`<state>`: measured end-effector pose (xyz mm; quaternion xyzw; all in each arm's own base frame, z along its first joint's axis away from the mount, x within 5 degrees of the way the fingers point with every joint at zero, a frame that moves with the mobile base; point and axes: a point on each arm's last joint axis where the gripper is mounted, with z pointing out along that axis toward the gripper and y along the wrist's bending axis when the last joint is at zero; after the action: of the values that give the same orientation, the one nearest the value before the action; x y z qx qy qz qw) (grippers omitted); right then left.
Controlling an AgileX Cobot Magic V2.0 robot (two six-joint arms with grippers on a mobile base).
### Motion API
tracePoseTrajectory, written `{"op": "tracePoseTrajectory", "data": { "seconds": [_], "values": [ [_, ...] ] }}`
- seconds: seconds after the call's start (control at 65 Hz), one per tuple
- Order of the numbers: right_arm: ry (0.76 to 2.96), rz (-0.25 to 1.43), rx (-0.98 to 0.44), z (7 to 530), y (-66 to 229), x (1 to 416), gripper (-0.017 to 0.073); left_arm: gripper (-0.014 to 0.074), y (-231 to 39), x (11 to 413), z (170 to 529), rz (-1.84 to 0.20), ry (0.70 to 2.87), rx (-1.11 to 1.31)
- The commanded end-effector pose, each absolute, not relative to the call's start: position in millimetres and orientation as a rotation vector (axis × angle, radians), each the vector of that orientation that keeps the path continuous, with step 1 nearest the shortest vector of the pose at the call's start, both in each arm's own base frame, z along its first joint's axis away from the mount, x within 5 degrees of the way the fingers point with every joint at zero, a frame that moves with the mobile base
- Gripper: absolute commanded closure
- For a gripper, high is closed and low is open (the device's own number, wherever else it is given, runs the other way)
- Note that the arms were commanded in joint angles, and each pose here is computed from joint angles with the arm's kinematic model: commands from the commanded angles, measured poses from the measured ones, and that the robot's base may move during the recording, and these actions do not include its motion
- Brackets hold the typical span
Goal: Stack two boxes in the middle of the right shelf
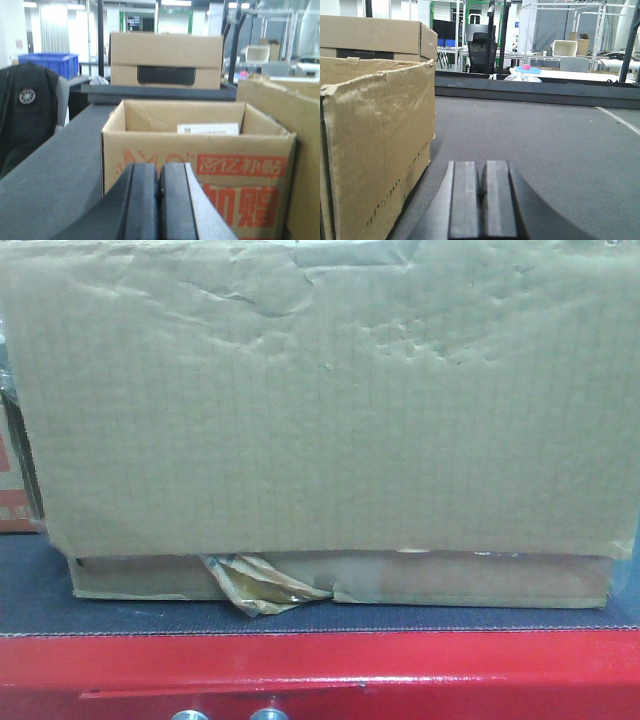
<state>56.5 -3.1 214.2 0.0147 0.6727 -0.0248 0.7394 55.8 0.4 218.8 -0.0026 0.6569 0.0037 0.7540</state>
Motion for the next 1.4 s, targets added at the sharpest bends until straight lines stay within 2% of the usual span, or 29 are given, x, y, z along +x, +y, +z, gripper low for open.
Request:
{"op": "tracePoseTrajectory", "data": {
  "seconds": [0.0,0.323,0.492,0.646,0.923,1.077,1.246,1.385],
  "values": [
    [1.453,-0.063,0.034,216.0,-3.5,55.8,0.072,0.0704,0.7,53.0,231.3,0.013,1.411,-0.009],
    [1.453,-0.063,0.034,216.0,-3.5,55.8,0.072,0.0704,2.8,28.3,333.6,0.027,1.577,-0.038],
    [1.453,-0.063,0.034,216.0,-3.5,55.8,0.072,0.0704,1.3,58.7,372.7,-0.021,1.851,-0.065],
    [1.453,-0.063,0.034,216.0,-3.5,55.8,0.072,0.0704,-1.7,91.3,398.8,-0.084,1.93,-0.08],
    [1.453,-0.063,0.034,216.0,-3.5,55.8,0.072,0.0704,-2.8,148.9,409.8,-0.119,2.033,-0.097],
    [1.453,-0.063,0.034,216.0,-3.5,55.8,0.072,0.0704,-2.2,205.9,405.5,-0.085,2.249,-0.04],
    [1.453,-0.063,0.034,216.0,-3.5,55.8,0.072,0.0704,0.8,265.5,410.3,-0.036,2.302,0.051],
    [1.453,-0.063,0.034,216.0,-3.5,55.8,0.072,0.0704,17.3,304.0,407.7,-0.009,2.407,0.045]
  ]
}}
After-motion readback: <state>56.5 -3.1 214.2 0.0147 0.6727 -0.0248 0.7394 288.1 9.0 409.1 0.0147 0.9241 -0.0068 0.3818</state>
